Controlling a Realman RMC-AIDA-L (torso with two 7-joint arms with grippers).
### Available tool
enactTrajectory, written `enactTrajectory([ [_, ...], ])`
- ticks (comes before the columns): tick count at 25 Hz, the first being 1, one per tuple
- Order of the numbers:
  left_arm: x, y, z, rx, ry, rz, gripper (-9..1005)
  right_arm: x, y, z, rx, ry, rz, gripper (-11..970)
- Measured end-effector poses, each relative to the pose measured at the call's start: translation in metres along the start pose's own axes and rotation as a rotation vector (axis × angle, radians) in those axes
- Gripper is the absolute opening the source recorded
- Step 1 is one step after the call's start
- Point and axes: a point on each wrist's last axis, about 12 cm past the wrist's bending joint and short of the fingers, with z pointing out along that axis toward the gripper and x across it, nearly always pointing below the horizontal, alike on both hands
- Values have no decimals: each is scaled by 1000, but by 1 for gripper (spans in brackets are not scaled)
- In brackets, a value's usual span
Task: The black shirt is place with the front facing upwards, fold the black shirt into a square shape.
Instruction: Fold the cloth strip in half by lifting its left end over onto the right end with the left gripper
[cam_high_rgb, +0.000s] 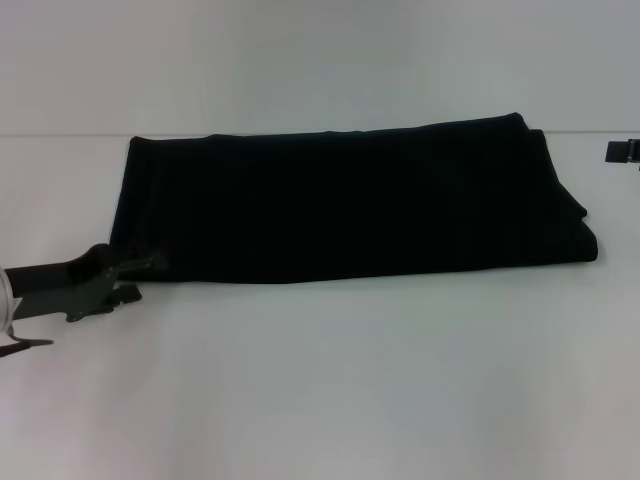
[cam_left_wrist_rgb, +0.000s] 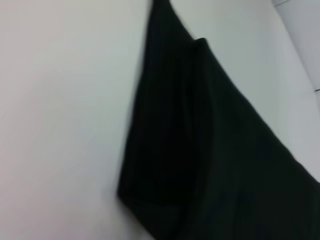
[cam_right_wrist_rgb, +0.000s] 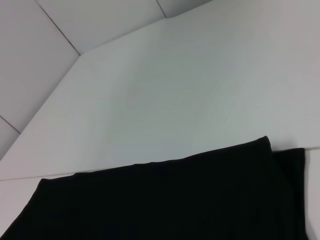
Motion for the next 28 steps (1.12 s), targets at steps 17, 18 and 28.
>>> enactTrajectory([
  [17,-9,-3,9,-64,-32,19,732,-1,-1,-1,3,-9,6,787],
  [18,-9,-3,9,-64,-32,19,732,-1,-1,-1,3,-9,7,787],
  [28,-17,-7,13,-83,-71,45,732,1,-3,-3,4,-16,17,788],
])
